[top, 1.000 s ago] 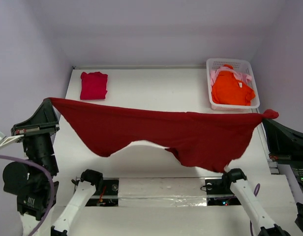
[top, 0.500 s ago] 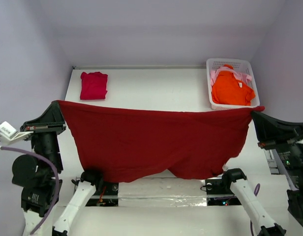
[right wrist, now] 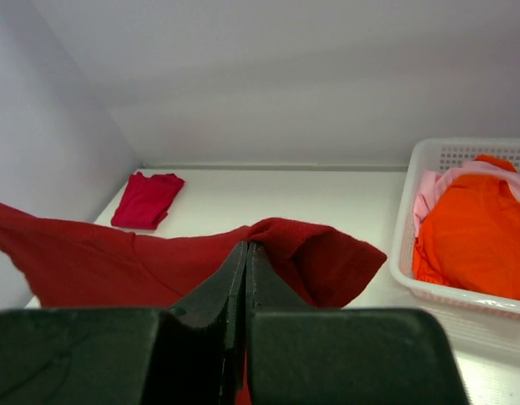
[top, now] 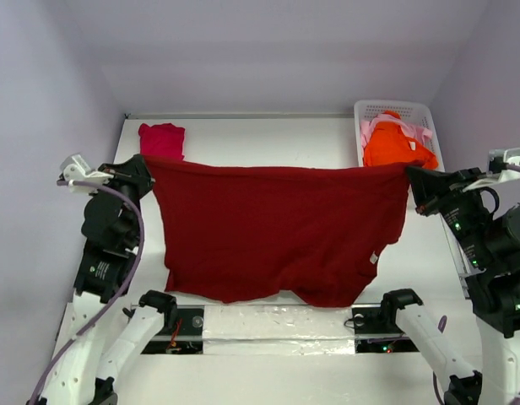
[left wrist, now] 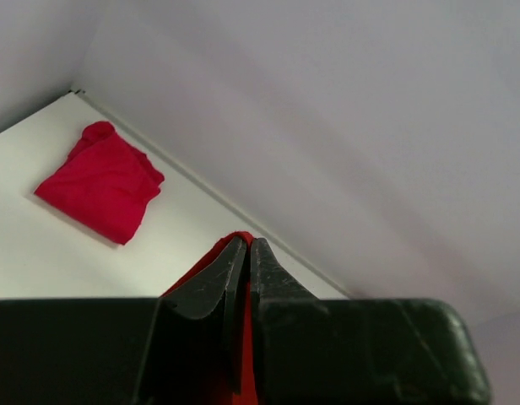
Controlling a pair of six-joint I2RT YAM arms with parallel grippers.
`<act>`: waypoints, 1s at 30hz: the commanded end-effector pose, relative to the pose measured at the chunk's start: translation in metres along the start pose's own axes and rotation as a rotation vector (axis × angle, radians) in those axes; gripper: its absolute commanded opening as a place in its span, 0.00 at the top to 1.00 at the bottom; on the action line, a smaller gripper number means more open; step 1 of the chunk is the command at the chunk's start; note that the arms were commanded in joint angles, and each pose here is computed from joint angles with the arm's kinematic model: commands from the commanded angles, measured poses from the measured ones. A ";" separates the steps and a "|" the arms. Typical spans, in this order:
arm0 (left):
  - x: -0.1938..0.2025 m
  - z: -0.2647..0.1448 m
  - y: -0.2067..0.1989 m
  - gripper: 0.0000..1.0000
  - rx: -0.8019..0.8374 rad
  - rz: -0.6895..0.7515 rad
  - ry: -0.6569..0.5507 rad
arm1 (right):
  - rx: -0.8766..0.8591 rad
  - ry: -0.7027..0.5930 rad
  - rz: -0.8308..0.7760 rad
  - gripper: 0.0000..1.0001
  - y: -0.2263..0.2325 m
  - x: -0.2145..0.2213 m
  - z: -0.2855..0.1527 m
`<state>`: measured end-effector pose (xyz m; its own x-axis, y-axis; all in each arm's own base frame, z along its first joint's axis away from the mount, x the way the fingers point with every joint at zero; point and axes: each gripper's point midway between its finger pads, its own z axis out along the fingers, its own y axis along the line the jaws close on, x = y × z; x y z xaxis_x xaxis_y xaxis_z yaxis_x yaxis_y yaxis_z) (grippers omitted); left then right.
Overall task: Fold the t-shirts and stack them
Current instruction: Flatten the tshirt out
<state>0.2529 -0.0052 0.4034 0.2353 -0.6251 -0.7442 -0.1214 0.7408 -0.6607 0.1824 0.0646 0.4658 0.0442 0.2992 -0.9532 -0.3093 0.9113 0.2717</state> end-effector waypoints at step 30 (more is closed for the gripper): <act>-0.184 -0.111 -0.077 1.00 0.379 -0.158 -0.397 | -0.196 -0.643 -0.096 1.00 0.071 -0.177 -0.150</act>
<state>0.1476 0.0123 0.5520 0.5007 -0.6597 -0.5605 0.2330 0.7263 -0.6466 0.0545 0.0435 0.6062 0.4984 0.3767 -0.7808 -0.4304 0.8894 0.1543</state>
